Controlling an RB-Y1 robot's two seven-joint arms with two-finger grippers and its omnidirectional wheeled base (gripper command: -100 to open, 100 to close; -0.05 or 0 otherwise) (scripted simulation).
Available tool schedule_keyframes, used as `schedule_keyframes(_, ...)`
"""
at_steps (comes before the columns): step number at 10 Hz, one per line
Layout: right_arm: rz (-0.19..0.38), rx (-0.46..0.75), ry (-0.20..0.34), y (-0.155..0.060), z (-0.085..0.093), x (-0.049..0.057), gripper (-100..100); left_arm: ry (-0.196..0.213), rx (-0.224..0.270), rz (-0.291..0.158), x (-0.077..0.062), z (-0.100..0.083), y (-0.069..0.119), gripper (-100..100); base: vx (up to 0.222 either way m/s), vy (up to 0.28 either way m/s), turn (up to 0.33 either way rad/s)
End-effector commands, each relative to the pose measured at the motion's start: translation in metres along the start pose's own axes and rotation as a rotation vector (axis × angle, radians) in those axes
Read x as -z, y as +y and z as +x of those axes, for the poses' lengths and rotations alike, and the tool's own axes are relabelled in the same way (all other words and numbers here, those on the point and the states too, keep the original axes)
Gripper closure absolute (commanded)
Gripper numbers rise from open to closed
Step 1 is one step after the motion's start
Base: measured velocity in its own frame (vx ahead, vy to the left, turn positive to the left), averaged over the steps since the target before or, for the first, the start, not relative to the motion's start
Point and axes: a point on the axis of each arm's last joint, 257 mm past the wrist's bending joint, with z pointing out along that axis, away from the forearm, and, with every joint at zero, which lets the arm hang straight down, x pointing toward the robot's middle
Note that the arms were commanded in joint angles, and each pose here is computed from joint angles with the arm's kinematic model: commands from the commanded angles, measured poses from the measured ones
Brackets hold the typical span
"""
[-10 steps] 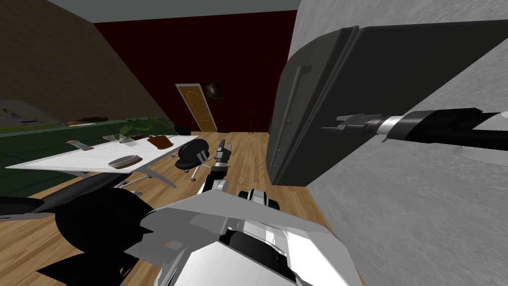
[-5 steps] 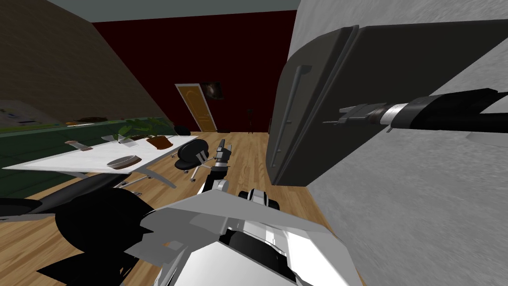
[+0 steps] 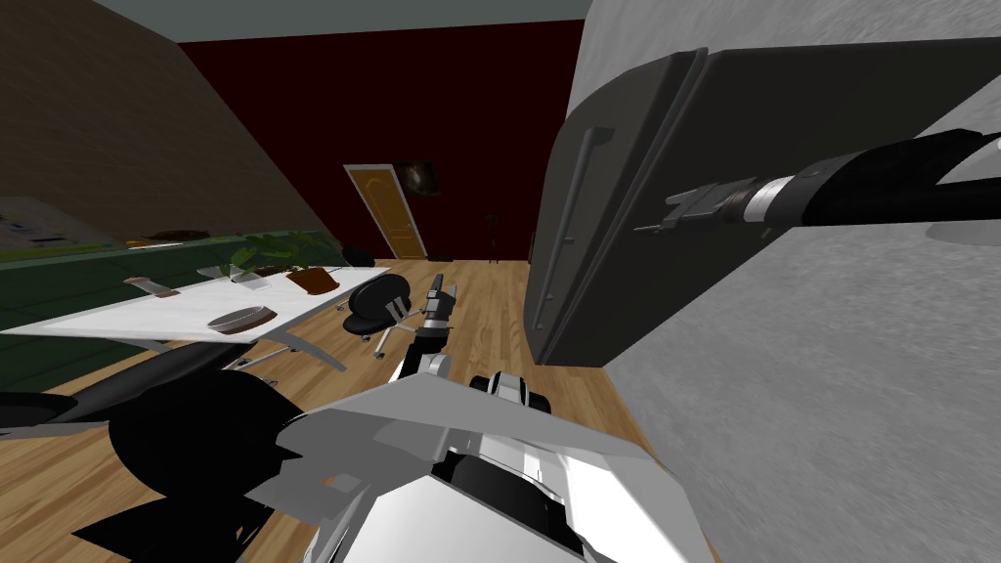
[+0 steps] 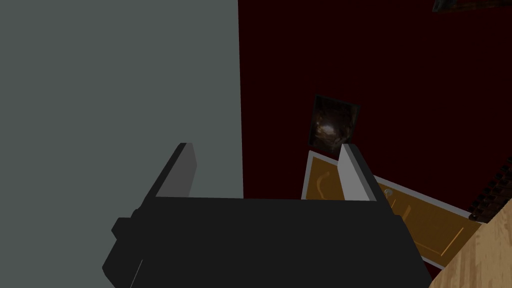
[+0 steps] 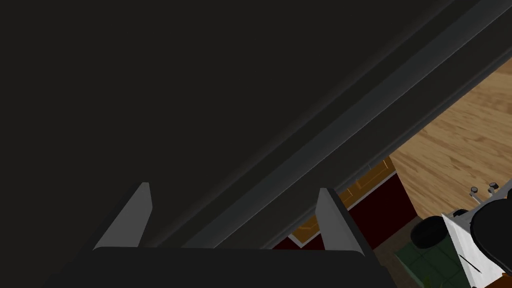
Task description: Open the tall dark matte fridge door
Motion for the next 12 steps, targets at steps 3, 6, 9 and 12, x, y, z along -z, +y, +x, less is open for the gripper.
schedule_keyframes(3, 0.052, 0.132, 0.020, -0.029, -0.036, -0.010, -100, 0.000, 0.000, 0.000, 0.000, 0.000, 0.000, 0, 0.007, -0.010, -0.003)
schedule_keyframes(6, 0.071, 0.206, 0.028, -0.039, -0.060, -0.017, -100, 0.000, 0.000, 0.000, 0.000, 0.000, 0.000, 0, 0.007, -0.012, -0.001)
schedule_keyframes(9, 0.082, 0.295, 0.036, -0.043, -0.090, -0.028, -100, 0.000, 0.000, 0.000, 0.000, 0.000, 0.000, 0, 0.007, -0.022, -0.009)
schedule_keyframes(12, 0.096, 0.368, 0.039, -0.046, -0.117, -0.037, -100, 0.000, 0.000, 0.000, 0.000, 0.000, 0.000, 0, 0.001, -0.023, -0.008)
